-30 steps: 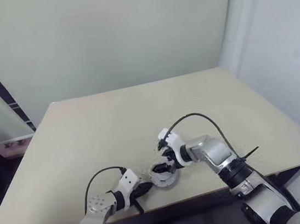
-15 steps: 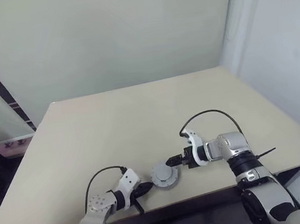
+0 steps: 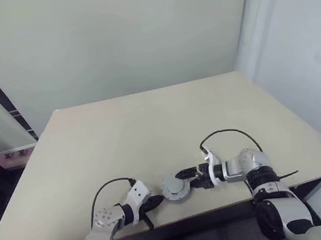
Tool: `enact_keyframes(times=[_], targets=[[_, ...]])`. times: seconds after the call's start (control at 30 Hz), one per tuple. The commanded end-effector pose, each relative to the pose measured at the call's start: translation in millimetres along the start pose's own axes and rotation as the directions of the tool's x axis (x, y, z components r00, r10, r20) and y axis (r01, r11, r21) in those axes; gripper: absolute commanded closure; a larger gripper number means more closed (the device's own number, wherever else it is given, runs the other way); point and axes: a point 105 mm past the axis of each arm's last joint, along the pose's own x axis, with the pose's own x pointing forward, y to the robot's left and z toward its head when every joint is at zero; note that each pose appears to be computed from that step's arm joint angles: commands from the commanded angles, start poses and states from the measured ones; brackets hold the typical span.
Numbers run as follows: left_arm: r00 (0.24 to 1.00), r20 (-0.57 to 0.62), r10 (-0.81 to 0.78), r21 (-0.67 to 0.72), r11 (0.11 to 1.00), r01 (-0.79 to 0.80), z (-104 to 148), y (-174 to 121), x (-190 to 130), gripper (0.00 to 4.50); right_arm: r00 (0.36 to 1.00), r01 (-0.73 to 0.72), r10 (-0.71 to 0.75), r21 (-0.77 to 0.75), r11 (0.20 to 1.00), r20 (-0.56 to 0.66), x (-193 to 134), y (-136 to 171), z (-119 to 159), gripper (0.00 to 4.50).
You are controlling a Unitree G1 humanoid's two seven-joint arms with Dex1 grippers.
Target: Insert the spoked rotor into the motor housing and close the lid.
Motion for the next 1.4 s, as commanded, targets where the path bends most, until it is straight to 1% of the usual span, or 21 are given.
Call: enact_keyframes(times=[0.03, 0.27, 0.37, 0.4, 0.5, 0.57, 0.9, 1.07, 1.17, 1.33, 1.4], targets=[[0.999, 0.017, -0.035, 0.038, 0.999, 0.035, 11, -5, 5, 4.50, 0.997, -0.079, 0.079, 0.018, 0.997, -0.025, 9, 15, -6, 0.02], [0.999, 0.020, -0.034, 0.039, 0.999, 0.033, 12, -4, 5, 4.50, 0.995, -0.095, 0.096, 0.034, 0.995, -0.034, 14, 19, -11, 0.02], [0.999, 0.022, -0.032, 0.037, 0.999, 0.031, 12, -4, 5, 4.50, 0.995, -0.079, 0.082, 0.044, 0.996, -0.054, 15, 16, -17, 0.60], [0.999, 0.023, -0.030, 0.036, 0.999, 0.029, 12, -4, 5, 4.50, 0.995, -0.077, 0.080, 0.050, 0.996, -0.054, 15, 15, -18, 0.88], [0.999, 0.027, -0.024, 0.028, 0.999, 0.024, 12, -4, 5, 4.50, 0.996, -0.076, 0.079, 0.063, 0.995, -0.047, 15, 13, -18, 1.97], [0.999, 0.032, -0.020, 0.021, 1.000, 0.019, 13, -4, 5, 4.50, 0.996, -0.076, 0.079, 0.069, 0.995, -0.043, 14, 13, -18, 2.33], [0.999, 0.043, -0.022, -0.003, 1.000, 0.022, 16, -6, 6, 4.50, 0.997, -0.076, 0.078, 0.079, 0.994, -0.022, 14, 12, -16, 2.35], [0.996, 0.084, -0.004, -0.005, 1.000, 0.005, 22, -4, 3, 4.50, 0.996, -0.088, 0.090, 0.084, 0.993, -0.014, 15, 13, -16, 2.35], [0.997, 0.082, 0.014, -0.041, 0.999, -0.011, 22, -1, 0, 3.90, 0.996, -0.091, 0.092, 0.083, 0.992, -0.010, 15, 13, -15, 2.35], [0.991, 0.096, 0.096, -0.160, 0.984, -0.079, 27, 16, -15, 2.18, 0.995, -0.098, 0.098, 0.079, 0.992, -0.005, 16, 14, -15, 2.35], [0.991, 0.080, 0.110, -0.204, 0.975, -0.092, 26, 19, -22, 1.47, 0.995, -0.098, 0.099, 0.078, 0.992, -0.003, 16, 14, -15, 2.36]])
